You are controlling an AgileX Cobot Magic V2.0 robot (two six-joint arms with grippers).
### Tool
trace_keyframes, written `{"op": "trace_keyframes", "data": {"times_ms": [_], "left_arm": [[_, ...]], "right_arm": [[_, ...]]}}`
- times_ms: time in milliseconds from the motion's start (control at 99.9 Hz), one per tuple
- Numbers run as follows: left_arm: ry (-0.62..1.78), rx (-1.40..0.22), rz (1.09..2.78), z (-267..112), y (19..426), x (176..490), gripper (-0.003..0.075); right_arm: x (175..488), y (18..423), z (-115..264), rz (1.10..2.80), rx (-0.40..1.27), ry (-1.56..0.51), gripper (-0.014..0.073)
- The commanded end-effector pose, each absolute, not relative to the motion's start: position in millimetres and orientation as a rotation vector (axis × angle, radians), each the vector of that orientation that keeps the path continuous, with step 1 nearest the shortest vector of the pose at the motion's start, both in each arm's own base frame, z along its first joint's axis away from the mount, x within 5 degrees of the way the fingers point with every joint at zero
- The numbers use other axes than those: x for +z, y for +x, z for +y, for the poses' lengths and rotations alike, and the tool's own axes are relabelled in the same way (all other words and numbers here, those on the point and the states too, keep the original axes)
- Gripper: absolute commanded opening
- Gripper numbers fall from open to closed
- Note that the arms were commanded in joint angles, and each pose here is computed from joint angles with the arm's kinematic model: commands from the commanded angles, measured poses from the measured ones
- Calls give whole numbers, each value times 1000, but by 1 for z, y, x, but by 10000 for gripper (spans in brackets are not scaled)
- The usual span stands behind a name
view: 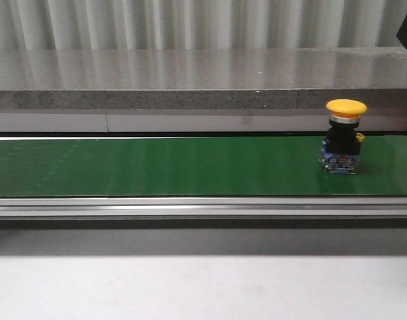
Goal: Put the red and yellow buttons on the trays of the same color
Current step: 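Lower the right gripper onto the yellow button on the belt, grasp, then carry the yellow button into the yellow tray and release it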
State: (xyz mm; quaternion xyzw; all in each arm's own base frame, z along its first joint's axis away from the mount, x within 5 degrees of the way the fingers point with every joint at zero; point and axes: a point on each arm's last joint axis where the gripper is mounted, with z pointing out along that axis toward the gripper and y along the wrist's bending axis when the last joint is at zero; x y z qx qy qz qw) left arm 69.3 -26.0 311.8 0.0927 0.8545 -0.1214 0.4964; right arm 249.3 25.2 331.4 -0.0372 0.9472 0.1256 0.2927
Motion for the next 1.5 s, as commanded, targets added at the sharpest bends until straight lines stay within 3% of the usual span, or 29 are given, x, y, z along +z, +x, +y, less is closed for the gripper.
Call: {"op": "trace_keyframes", "data": {"times_ms": [0, 210, 630, 720, 891, 961, 1171, 1341, 1491], "left_arm": [[209, -326, 1984, -28, 71, 325, -20], [209, -326, 1984, -28, 71, 325, -20], [209, -326, 1984, -28, 71, 325, -20], [209, -326, 1984, -28, 71, 325, -20], [209, -326, 1984, -28, 71, 325, -20], [209, -326, 1984, -28, 71, 325, -20], [209, -326, 1984, -28, 71, 325, -20], [209, -326, 1984, -28, 71, 325, -20], [209, -326, 1984, -28, 71, 325, -20]], "right_arm": [[346, 250, 31, 2487, 355, -166, 628], [331, 261, 39, 2577, 376, -257, 627], [293, 300, 40, 2602, 339, -286, 621], [287, 307, 38, 2594, 296, -290, 561], [281, 309, 38, 2618, 294, -296, 247], [281, 309, 38, 2618, 293, -296, 170], [297, 302, 34, 2562, 292, -231, 154], [319, 289, 17, 2506, 299, -11, 154], [328, 272, -13, 2467, 206, 195, 154]]}}
